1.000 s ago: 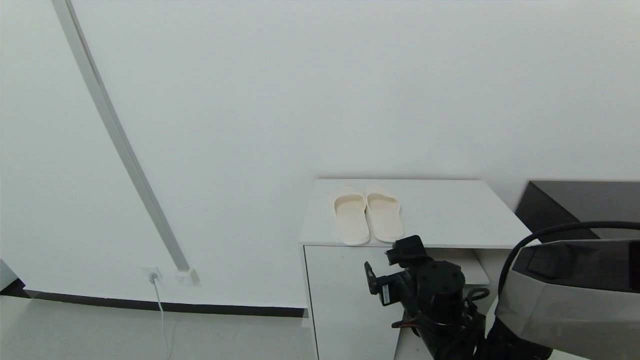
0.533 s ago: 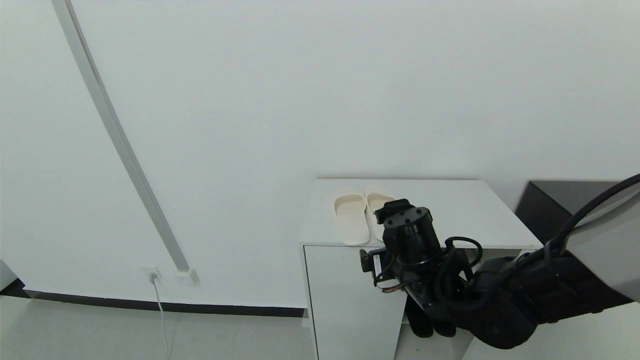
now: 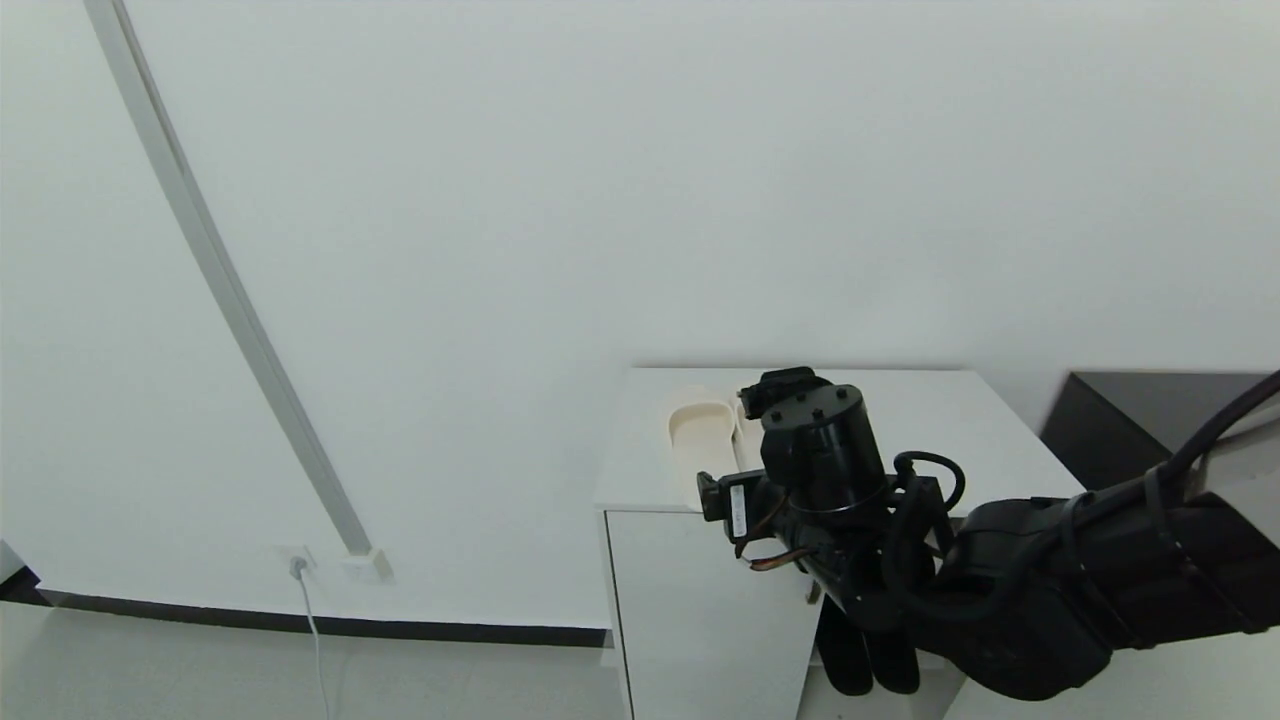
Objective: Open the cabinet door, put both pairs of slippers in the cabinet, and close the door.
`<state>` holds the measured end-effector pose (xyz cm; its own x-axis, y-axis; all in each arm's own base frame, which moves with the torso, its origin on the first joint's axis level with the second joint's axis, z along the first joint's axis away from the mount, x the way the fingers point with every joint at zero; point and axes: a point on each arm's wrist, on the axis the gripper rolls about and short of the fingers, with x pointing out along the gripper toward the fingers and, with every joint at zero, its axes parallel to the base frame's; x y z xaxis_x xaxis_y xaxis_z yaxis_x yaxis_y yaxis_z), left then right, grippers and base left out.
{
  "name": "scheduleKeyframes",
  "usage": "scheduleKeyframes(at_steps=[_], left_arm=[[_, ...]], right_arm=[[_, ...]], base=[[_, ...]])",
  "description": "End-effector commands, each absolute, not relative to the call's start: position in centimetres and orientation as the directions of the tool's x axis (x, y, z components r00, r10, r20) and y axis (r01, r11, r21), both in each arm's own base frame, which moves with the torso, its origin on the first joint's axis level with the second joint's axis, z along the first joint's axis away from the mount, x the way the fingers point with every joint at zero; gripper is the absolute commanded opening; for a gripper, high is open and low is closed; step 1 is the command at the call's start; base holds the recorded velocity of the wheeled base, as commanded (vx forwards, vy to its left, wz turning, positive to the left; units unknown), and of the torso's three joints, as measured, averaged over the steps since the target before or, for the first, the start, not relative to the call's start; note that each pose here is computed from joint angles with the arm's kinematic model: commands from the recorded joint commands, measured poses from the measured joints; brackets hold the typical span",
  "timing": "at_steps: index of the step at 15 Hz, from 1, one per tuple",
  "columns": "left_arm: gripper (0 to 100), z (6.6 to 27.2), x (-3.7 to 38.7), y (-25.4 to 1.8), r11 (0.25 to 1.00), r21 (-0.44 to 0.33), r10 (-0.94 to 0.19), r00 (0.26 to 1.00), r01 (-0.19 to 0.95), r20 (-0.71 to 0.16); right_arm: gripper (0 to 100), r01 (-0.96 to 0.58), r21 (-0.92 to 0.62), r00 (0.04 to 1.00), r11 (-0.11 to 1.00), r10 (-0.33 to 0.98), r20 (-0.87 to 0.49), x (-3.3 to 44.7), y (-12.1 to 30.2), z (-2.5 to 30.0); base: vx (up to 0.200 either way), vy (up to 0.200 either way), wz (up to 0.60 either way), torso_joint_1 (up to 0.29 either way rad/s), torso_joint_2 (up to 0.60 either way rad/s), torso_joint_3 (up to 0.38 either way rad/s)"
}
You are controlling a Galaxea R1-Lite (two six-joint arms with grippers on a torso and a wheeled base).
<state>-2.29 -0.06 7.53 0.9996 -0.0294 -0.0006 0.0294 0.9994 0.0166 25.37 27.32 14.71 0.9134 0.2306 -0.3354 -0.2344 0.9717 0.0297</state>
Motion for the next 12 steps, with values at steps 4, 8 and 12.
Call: scheduleKeyframes(at_steps=[4, 8, 12], left_arm=[[0, 7.5, -2.3, -0.1, 0.999, 0.017, -0.029, 1.000, 0.029, -0.002], [0, 7.5, -2.3, -0.1, 1.000, 0.012, -0.029, 1.000, 0.029, -0.002], [0, 7.5, -2.3, -0.1, 1.000, 0.012, -0.029, 1.000, 0.029, -0.002]], right_arm=[[100, -0.230, 0.032, 0.901, 0.973, 0.225, -0.370, 25.5, 27.9, 12.5], [100, -0.219, 0.035, 0.906, 0.975, 0.216, -0.364, 26.9, 28.2, 10.1], [100, -0.208, 0.037, 0.910, 0.977, 0.208, -0.358, 29.4, 28.9, 8.5]], base=[[0.200, 0.000, 0.00, 0.011, 0.00, -0.001], [0.100, 0.000, 0.00, 0.000, 0.00, -0.001], [0.000, 0.000, 0.00, 0.000, 0.00, 0.000]])
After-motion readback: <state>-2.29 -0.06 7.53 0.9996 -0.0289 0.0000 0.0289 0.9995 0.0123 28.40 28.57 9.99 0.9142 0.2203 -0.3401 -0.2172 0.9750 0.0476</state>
